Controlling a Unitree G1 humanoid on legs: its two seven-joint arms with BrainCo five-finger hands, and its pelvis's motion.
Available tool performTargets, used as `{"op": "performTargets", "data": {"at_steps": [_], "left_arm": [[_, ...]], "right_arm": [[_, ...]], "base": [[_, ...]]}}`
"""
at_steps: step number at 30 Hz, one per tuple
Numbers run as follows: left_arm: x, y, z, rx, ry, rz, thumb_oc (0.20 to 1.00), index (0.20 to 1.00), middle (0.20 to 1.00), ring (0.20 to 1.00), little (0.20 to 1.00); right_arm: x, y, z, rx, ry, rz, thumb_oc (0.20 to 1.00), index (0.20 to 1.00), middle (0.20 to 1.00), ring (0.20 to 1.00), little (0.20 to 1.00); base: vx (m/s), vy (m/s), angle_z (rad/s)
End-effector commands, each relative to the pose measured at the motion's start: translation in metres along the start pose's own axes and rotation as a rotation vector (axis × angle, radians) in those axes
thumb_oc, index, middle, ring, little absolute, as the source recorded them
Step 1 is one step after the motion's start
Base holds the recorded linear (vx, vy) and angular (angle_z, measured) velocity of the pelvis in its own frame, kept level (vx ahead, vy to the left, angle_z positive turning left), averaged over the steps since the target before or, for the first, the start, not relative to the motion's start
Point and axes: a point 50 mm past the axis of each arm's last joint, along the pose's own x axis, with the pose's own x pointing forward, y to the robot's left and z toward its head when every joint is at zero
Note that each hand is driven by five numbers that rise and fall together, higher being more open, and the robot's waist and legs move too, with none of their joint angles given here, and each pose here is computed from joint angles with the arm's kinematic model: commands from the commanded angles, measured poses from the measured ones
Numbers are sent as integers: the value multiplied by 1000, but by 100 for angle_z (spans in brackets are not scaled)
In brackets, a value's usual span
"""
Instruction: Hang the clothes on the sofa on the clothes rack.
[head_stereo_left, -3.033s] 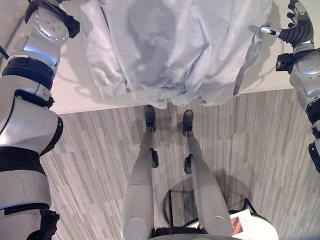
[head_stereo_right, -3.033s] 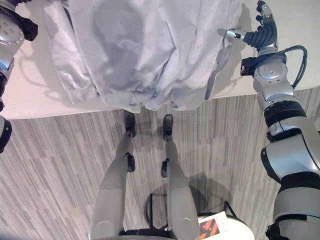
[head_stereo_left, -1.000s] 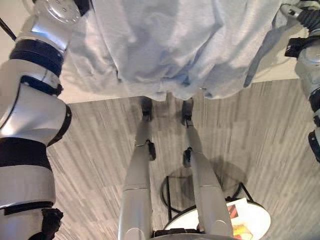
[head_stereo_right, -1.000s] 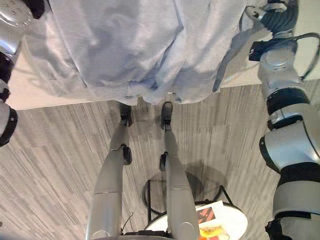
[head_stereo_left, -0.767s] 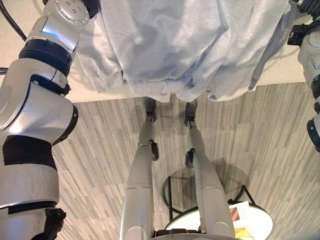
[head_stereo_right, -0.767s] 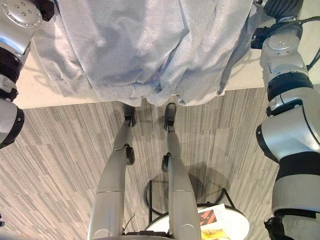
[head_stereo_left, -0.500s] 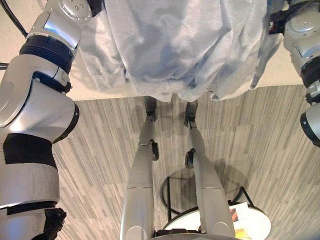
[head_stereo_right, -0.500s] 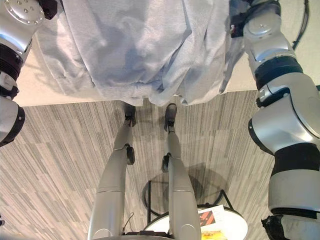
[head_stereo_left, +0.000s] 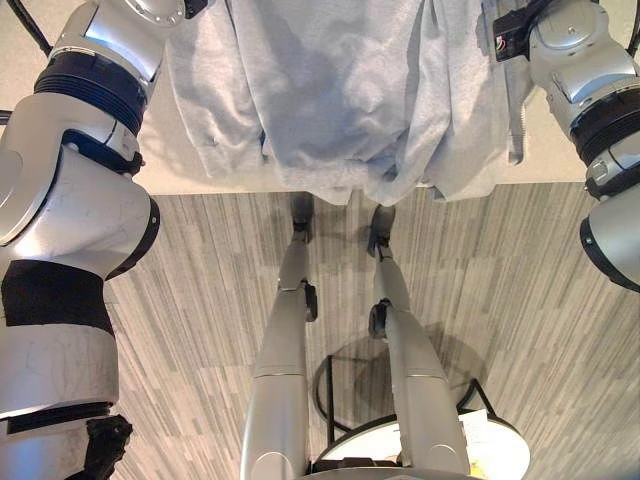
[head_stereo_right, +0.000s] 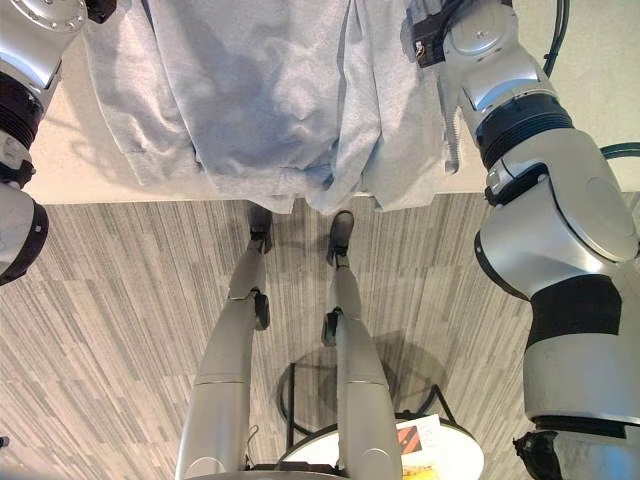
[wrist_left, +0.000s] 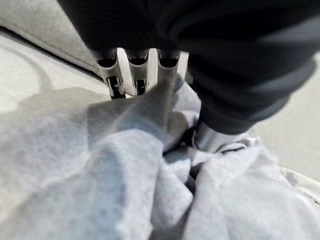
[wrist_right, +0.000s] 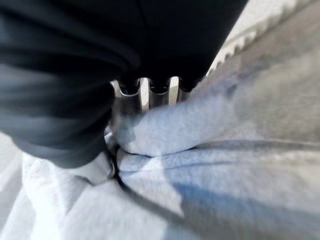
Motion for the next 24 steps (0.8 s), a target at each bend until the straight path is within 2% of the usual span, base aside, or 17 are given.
{"op": "performTargets", "data": {"at_steps": [1, 5, 6, 8, 17, 19, 24], "left_arm": [[-15, -18, -26, -13, 54, -29, 200, 200, 200, 200, 200], [-27, -8, -40, -98, 32, 96, 200, 200, 200, 200, 200], [-33, -1, -46, -135, 20, 163, 200, 200, 200, 200, 200], [-40, -2, -47, -169, 1, 205, 200, 200, 200, 200, 200], [-82, -2, -59, -278, -70, 276, 200, 200, 200, 200, 200], [-103, 1, -72, -300, -59, 291, 200, 200, 200, 200, 200], [-140, 17, -94, -310, -34, 321, 200, 200, 200, 200, 200]], "right_arm": [[-13, 54, -5, 19, -74, 134, 200, 200, 200, 200, 200], [-46, 48, 3, 0, -320, 96, 200, 200, 200, 200, 200], [-65, 30, 2, 13, -409, 11, 200, 200, 200, 200, 200], [-84, 14, -5, 24, -457, -77, 200, 200, 200, 200, 200], [-134, -29, -31, -101, -460, -251, 200, 200, 200, 200, 200], [-147, -36, -38, -82, -440, -291, 200, 200, 200, 200, 200], [-160, -35, -49, -106, -394, -247, 200, 200, 200, 200, 200]], "base": [[0, 0, 0], [-13, -12, -4], [-16, -44, -7], [-14, -48, -8], [0, -25, -9], [40, 27, -3], [29, 38, 3]]}}
